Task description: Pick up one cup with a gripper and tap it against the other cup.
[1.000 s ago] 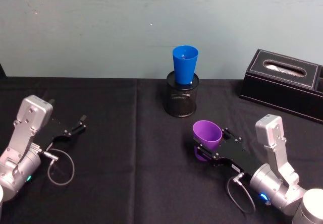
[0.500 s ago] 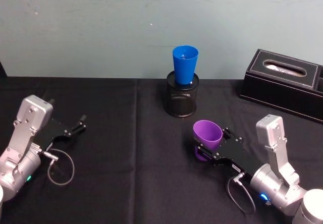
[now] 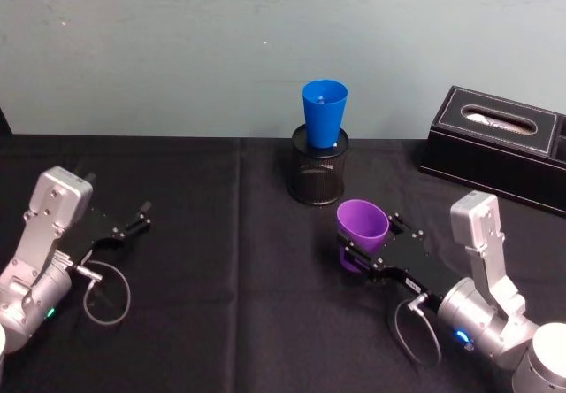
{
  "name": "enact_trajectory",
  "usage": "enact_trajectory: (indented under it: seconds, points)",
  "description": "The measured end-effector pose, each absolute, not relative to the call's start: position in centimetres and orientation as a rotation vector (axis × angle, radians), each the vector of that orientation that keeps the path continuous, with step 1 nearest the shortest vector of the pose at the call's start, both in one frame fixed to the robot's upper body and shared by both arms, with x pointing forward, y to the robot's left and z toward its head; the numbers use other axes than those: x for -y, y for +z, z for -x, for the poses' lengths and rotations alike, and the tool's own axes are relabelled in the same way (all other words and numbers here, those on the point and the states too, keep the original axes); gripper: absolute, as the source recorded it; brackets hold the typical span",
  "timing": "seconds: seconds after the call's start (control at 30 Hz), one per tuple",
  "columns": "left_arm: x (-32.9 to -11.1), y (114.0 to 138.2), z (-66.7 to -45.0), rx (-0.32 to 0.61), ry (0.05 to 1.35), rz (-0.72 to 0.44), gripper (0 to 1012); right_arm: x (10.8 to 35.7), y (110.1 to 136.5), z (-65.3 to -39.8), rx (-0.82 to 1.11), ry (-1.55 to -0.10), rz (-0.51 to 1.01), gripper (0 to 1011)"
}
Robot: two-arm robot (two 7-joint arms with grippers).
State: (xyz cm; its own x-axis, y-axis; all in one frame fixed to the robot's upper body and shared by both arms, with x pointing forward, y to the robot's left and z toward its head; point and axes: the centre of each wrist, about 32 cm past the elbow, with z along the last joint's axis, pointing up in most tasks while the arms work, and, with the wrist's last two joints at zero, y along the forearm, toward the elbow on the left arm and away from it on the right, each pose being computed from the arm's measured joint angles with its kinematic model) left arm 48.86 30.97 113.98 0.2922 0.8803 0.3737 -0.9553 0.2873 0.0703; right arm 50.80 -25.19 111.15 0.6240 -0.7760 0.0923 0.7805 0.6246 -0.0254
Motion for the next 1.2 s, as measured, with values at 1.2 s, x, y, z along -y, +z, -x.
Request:
enact_trajectory:
  seconds: [1.2]
  points:
    - [-31.0,114.0,-48.9,0.285,1.248,-0.304,1011,24.4,117.3,-51.9,0.141,-0.926,-0.078,732]
